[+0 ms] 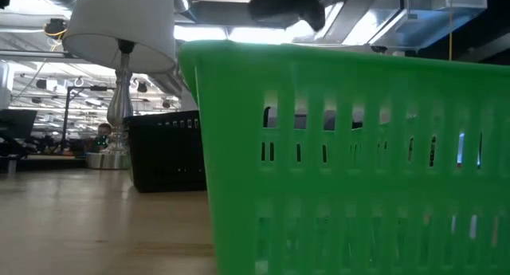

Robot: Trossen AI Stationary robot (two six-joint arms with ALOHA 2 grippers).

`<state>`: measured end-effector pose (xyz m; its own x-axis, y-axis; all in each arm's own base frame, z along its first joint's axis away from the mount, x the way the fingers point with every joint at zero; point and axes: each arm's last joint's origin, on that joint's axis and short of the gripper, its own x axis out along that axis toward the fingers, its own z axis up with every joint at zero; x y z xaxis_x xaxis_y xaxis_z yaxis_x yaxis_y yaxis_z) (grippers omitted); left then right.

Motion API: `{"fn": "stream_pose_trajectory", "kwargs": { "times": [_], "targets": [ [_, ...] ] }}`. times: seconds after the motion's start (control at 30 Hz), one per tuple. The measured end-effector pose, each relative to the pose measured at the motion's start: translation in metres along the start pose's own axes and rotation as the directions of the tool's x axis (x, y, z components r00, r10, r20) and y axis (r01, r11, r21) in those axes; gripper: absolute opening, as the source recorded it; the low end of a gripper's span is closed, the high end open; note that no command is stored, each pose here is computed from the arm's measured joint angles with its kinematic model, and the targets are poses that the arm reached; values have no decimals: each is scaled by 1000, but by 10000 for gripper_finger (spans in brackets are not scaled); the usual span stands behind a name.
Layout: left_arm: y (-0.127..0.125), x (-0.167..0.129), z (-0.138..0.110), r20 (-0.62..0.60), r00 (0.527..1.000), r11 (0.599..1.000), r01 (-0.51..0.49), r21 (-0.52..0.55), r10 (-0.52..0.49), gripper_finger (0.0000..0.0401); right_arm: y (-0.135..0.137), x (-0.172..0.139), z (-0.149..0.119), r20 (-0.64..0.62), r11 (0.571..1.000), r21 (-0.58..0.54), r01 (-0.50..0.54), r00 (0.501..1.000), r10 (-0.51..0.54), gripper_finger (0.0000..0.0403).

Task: Stack baskets by color
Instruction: Stack the bottom black basket on top of the top black basket

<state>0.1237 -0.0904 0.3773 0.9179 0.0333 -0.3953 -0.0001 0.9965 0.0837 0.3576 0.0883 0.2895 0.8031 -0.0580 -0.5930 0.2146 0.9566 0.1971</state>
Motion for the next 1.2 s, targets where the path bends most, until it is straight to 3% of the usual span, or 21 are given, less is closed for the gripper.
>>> {"fn": "stream_pose_trajectory", "kwargs": {
  "times": [0.3,0.47,0.6,0.73,0.9,1.2],
  "targets": [
    [-1,0,0,-7,1000,998,26,-52,-26,66,20,-40,4,34,971,-196,-134,989,144,48],
    [-1,0,0,-7,1000,995,25,-95,-26,66,26,-42,-4,-103,879,-351,-324,946,307,48],
    [-1,0,0,-7,1000,995,25,-97,-26,66,28,-42,-10,-166,836,-414,-360,933,320,46],
    [-1,0,0,-8,1000,995,25,-97,-26,66,30,-43,-12,-183,811,-437,-388,922,342,24],
    [-1,0,0,-8,1000,995,25,-97,-26,66,32,-44,-13,-188,812,-429,-396,918,349,5],
    [-1,0,0,-8,1000,995,25,-96,-25,66,33,-44,-14,-213,834,-332,-440,897,389,70]
  ]
}}
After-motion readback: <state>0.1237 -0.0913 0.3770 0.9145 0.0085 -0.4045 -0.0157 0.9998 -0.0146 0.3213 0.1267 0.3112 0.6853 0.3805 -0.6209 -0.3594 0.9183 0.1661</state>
